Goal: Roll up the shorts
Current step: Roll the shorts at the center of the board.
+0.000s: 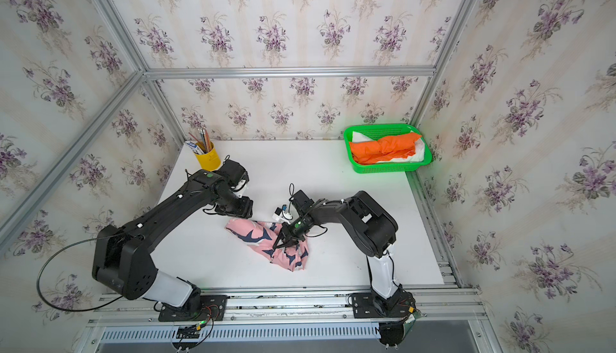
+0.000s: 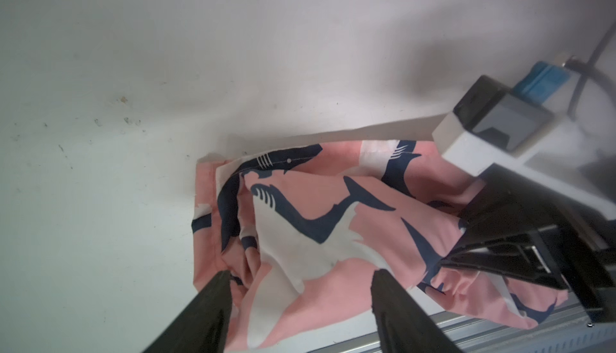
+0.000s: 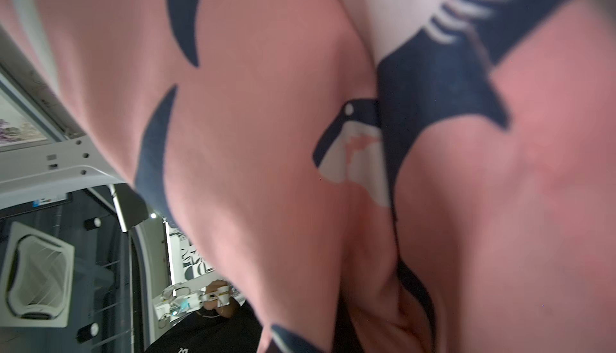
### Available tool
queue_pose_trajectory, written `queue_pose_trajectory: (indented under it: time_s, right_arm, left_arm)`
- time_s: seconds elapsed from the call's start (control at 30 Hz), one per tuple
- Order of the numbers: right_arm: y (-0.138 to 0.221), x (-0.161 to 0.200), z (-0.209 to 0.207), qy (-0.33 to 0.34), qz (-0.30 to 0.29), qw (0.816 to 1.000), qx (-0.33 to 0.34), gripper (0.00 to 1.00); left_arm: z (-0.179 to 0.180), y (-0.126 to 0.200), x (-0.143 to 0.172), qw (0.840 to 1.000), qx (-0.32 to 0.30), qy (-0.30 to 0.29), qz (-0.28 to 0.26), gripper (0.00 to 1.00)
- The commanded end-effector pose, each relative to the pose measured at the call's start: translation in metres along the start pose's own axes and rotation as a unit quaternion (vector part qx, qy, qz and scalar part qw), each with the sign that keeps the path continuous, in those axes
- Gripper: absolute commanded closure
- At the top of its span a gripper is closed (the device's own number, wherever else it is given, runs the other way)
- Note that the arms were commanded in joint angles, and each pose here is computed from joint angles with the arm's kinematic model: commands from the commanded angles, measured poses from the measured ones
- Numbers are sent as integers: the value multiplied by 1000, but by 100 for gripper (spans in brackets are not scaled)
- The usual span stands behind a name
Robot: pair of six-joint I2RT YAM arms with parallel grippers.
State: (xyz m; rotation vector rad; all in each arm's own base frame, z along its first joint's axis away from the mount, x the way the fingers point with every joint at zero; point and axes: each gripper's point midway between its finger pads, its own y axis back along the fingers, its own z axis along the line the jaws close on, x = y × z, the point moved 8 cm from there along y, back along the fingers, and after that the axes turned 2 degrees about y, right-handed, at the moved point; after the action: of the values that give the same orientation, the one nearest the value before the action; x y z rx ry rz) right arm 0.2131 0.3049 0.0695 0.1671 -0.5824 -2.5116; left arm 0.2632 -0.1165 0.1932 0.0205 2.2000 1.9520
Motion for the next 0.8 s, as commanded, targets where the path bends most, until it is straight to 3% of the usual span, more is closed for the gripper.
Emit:
queue_pose_trajectory:
  time_s: [0.0,0.07,0.13,0.2,0.27,0.4,0.43,0.57,0.77]
  right_arm:
    - [2,-2,-14,2,-6,1000,30,79]
    - [5,-1,-11,6,-11,999,43,72]
    - [13,0,-2,18,-25,998,61,67]
    - [23,4,9,28,-43,994,93,60]
    - [34,12,21,38,-58,991,117,54]
    - [50,35,29,43,-77,983,159,52]
    - [52,39,29,43,-80,983,162,57]
    - [58,48,7,21,-95,977,190,98]
    - [58,57,-35,-26,-100,956,274,100]
  left_arm:
    - [2,-17,3,1000,-5,14,26,26]
    - [0,-32,4,999,7,21,42,25]
    - [0,-47,5,998,14,26,53,32]
    - [5,-61,6,998,-8,29,59,59]
    - [11,-72,4,997,-37,29,65,77]
    - [15,-90,-3,994,-57,23,85,88]
    - [16,-93,-4,994,-62,19,90,89]
    - [19,-108,-8,990,-82,9,112,89]
    - [19,-113,-14,989,-90,-7,116,83]
